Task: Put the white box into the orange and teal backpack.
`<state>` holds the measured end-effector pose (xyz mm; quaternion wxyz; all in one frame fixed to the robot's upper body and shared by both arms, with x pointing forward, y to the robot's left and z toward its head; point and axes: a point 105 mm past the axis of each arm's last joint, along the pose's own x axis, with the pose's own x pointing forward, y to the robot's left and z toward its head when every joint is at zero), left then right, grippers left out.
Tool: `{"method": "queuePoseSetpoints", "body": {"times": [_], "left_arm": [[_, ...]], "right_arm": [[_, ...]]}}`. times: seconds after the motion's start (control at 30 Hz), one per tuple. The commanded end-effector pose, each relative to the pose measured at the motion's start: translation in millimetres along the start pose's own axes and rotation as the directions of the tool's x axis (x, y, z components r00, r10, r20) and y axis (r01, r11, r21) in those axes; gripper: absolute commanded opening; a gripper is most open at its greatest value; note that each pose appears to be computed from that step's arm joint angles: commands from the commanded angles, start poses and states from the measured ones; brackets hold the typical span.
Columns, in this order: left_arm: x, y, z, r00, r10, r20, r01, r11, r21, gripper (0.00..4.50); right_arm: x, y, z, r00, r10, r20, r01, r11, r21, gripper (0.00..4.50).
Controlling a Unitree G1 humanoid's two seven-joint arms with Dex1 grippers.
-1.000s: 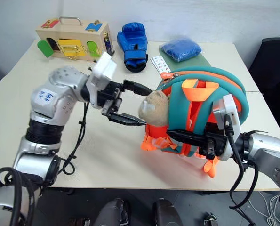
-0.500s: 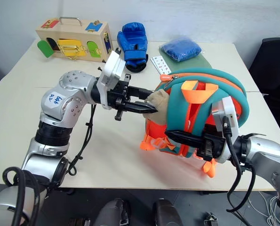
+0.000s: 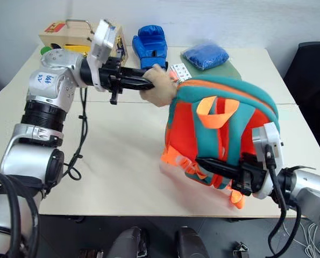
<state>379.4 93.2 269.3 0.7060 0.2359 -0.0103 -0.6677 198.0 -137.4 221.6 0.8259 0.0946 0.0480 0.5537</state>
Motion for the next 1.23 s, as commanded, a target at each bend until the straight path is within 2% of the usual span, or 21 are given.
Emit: {"method": "queuePoseSetpoints", "body": {"times": [0.03, 0.2, 0.27, 0.33, 0.43, 0.47, 0.5, 0.53, 0.6, 0.67, 0.8, 0.9, 0.93, 1.1, 1.23], "left_arm": [[-5, -7, -39, 0.983, -0.026, -0.182, 0.035, 0.998, 0.046, 0.42], [22, -23, -76, 0.962, -0.083, -0.259, 0.105, 0.992, 0.071, 0.42], [44, -34, -80, 0.972, -0.121, -0.2, 0.136, 0.989, 0.064, 0.42], [65, -58, -82, 0.97, -0.211, -0.123, 0.22, 0.973, 0.062, 0.42], [62, -70, -77, 0.968, -0.246, -0.045, 0.246, 0.969, -0.012, 0.42], [56, -70, -76, 0.972, -0.235, -0.032, 0.233, 0.972, -0.038, 0.41], [48, -68, -76, 0.976, -0.217, -0.024, 0.215, 0.974, -0.07, 0.41], [38, -67, -76, 0.979, -0.202, -0.024, 0.199, 0.975, -0.099, 1.06], [21, -66, -77, 0.983, -0.18, -0.03, 0.175, 0.975, -0.134, 1.49], [2, -64, -76, 0.988, -0.149, -0.03, 0.141, 0.974, -0.176, 2.15], [-45, -57, -64, 0.999, -0.047, -0.004, 0.044, 0.963, -0.266, 3.28], [-82, -65, -49, 0.999, -0.03, 0.022, 0.035, 0.936, -0.35, 4.22], [-92, -67, -44, 0.999, -0.01, 0.03, 0.02, 0.927, -0.374, 4.47], [-120, -73, -32, 0.997, 0.08, 0.018, -0.067, 0.922, -0.38, 4.47], [-116, -70, -21, 0.99, 0.121, 0.067, -0.092, 0.937, -0.336, 4.47]], "right_arm": [[1, 10, 9, 0.998, 0.028, 0.054, -0.026, 0.999, -0.034, 0.0], [1, 9, 9, 0.999, -0.007, 0.046, 0.012, 0.995, -0.104, 0.0], [3, 6, 8, 0.998, -0.031, 0.047, 0.036, 0.992, -0.119, 0.0], [6, -6, 5, 0.992, -0.122, 0.029, 0.126, 0.973, -0.194, 0.0], [3, -31, -1, 0.96, -0.281, 0.007, 0.271, 0.919, -0.287, 0.0], [2, -37, -4, 0.947, -0.321, -0.008, 0.302, 0.901, -0.311, 0.51], [0, -39, -9, 0.941, -0.338, -0.03, 0.31, 0.892, -0.328, 0.66], [-2, -37, -14, 0.942, -0.333, -0.049, 0.3, 0.896, -0.329, 0.97], [-6, -30, -18, 0.947, -0.314, -0.064, 0.28, 0.909, -0.31, 1.5], [-20, -23, -16, 0.948, -0.311, -0.063, 0.282, 0.917, -0.281, 2.2], [-72, -2, -2, 0.947, -0.313, -0.076, 0.293, 0.934, -0.204, 3.42], [-119, 5, 16, 0.91, -0.4, -0.105, 0.372, 0.903, -0.217, 4.45], [-135, 5, 24, 0.89, -0.443, -0.105, 0.413, 0.883, -0.225, 4.5], [-185, 11, 55, 0.837, -0.545, -0.035, 0.527, 0.823, -0.214, 4.5], [-185, 0, 58, 0.83, -0.557, 0.012, 0.547, 0.811, -0.21, 4.5]]}}
